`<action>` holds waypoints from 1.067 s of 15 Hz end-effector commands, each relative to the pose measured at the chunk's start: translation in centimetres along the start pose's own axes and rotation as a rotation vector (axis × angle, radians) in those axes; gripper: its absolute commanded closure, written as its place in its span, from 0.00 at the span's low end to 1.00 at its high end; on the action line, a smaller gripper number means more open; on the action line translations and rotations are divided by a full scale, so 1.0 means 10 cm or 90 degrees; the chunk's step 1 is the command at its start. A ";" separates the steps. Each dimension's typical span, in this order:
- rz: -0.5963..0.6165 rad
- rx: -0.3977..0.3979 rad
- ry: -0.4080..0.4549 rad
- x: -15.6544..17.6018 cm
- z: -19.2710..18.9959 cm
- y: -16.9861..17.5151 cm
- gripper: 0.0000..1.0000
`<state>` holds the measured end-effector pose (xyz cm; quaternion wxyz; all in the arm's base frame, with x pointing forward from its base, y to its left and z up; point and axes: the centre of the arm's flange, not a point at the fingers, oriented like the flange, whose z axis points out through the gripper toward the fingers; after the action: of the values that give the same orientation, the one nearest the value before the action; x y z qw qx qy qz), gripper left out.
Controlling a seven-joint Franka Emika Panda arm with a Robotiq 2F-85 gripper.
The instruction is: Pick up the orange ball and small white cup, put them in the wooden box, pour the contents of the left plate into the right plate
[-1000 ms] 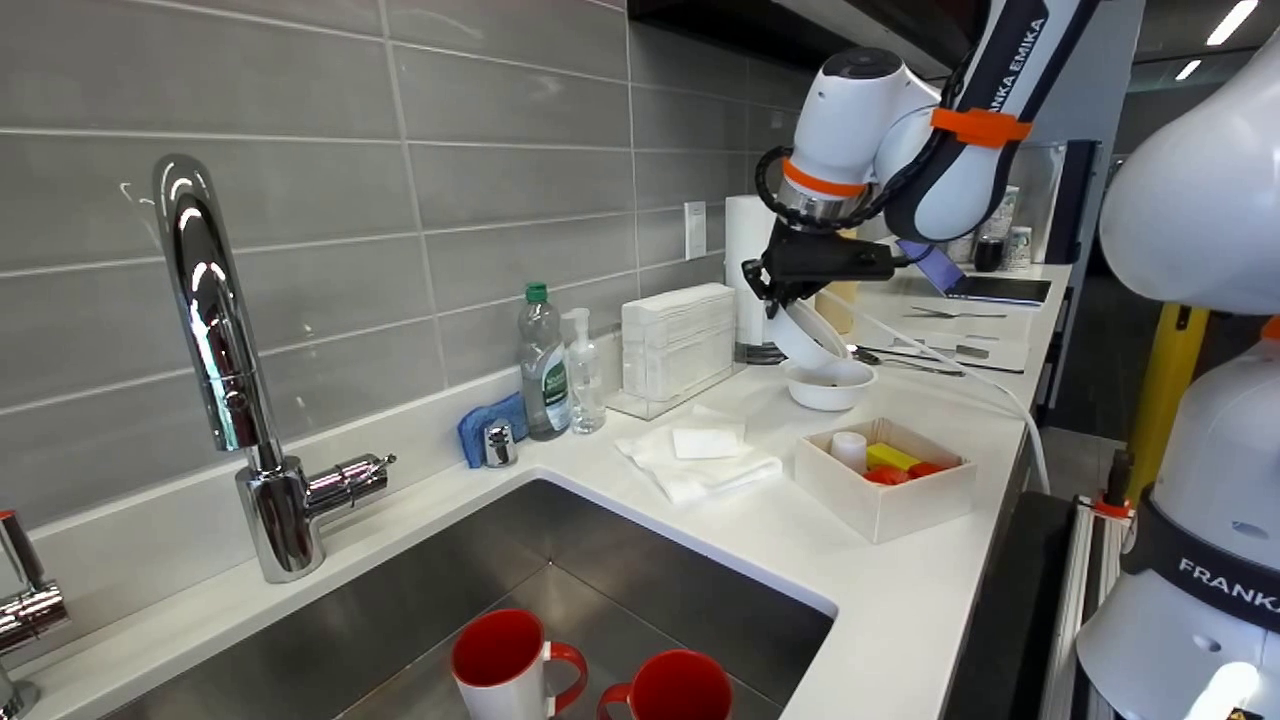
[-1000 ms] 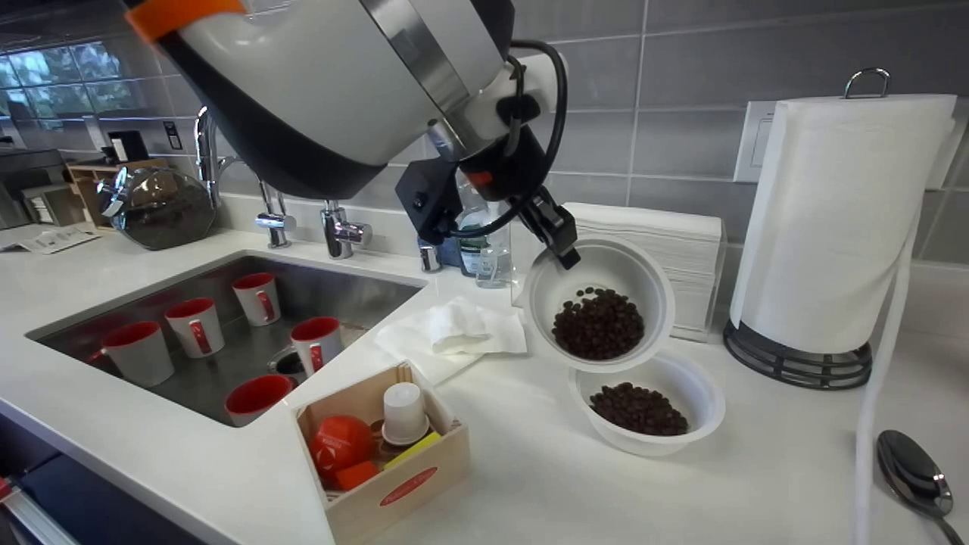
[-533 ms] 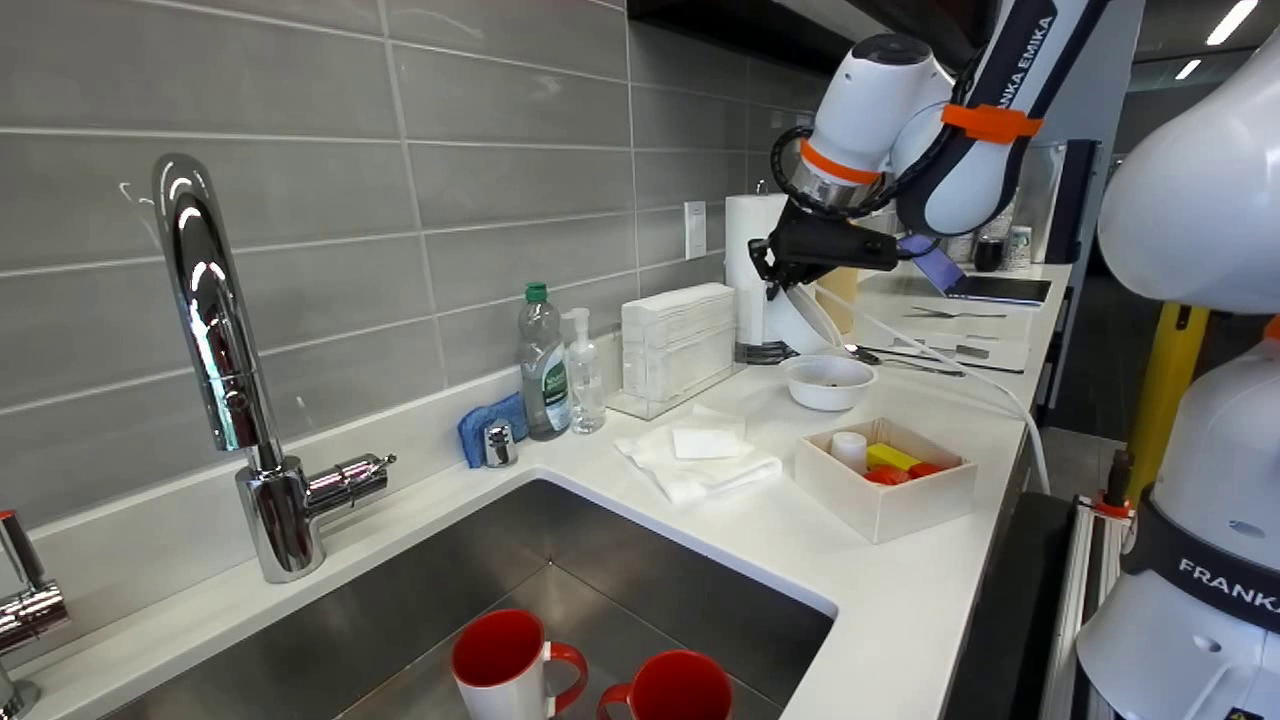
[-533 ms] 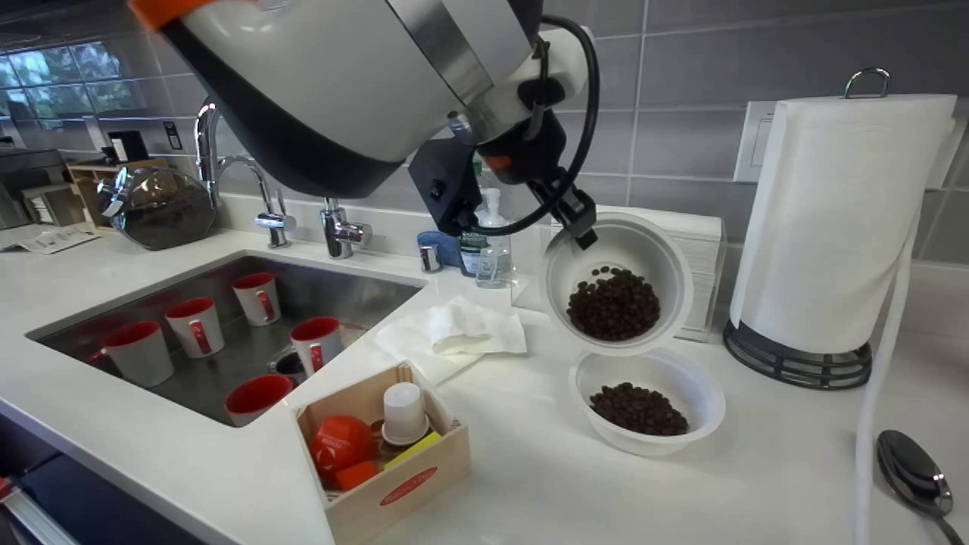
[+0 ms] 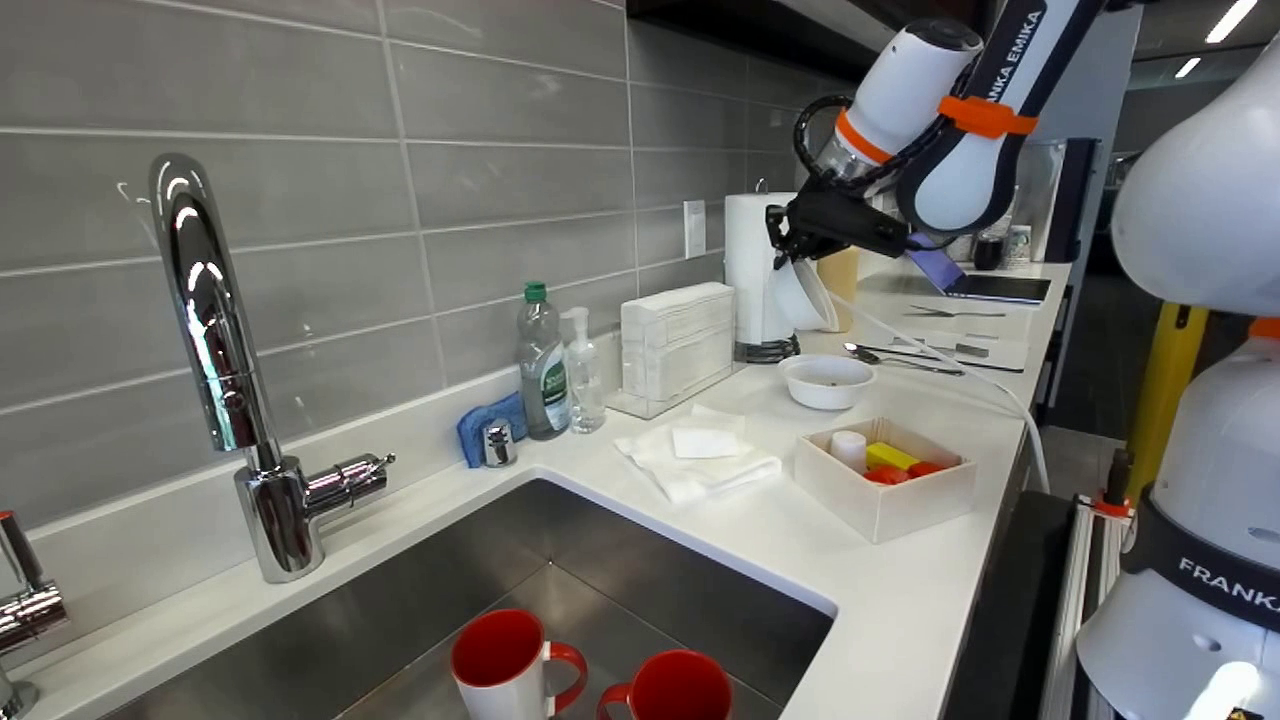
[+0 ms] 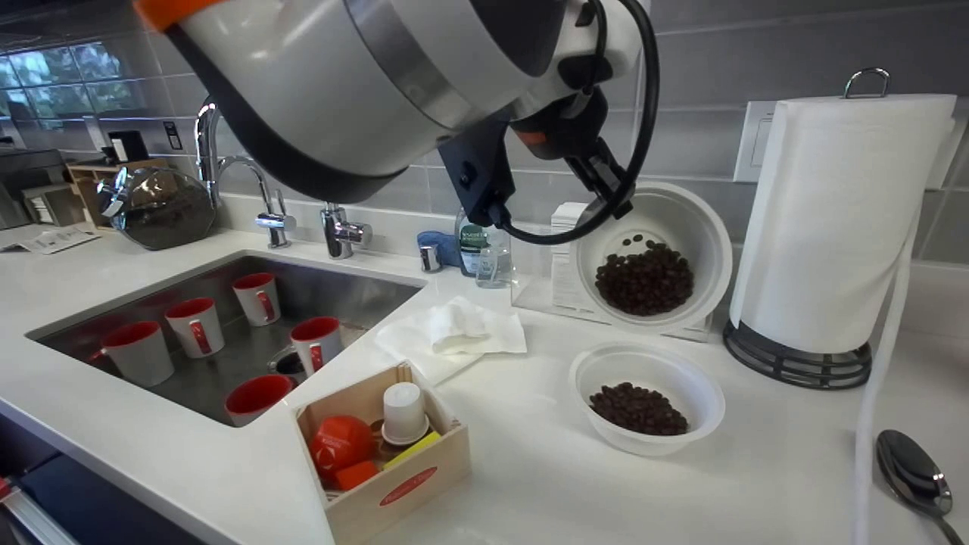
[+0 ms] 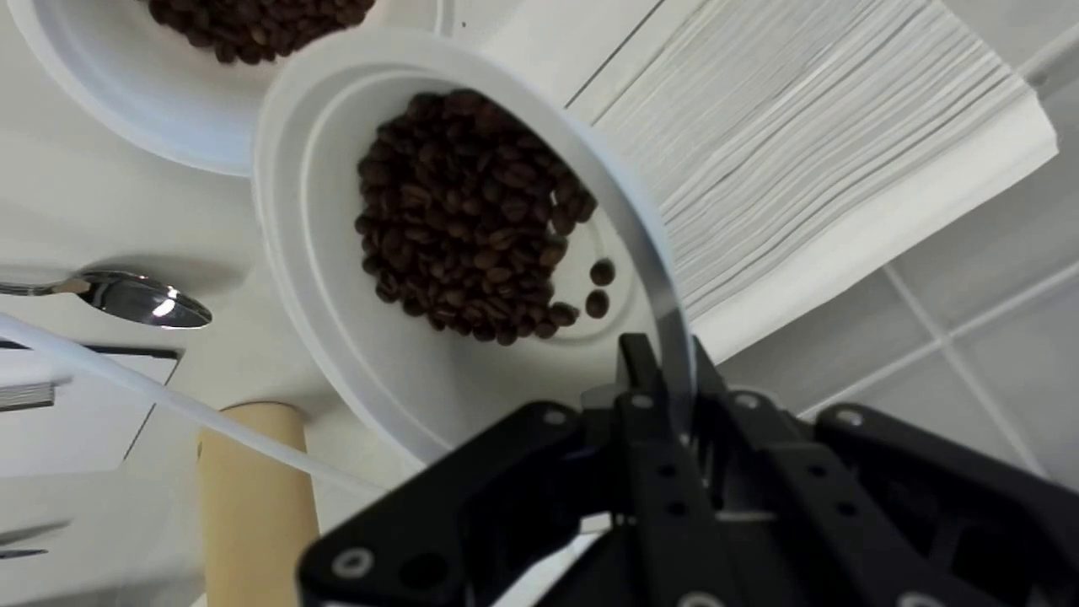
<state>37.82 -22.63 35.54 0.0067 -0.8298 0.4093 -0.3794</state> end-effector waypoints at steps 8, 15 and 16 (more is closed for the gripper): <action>0.019 0.064 0.016 -0.28 0.20 0.17 1.00; 0.021 0.102 0.032 -0.41 0.33 0.27 1.00; 0.022 0.109 0.036 -0.42 0.33 0.28 1.00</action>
<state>36.42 -23.36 31.75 0.0624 -0.8167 0.3966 -0.4146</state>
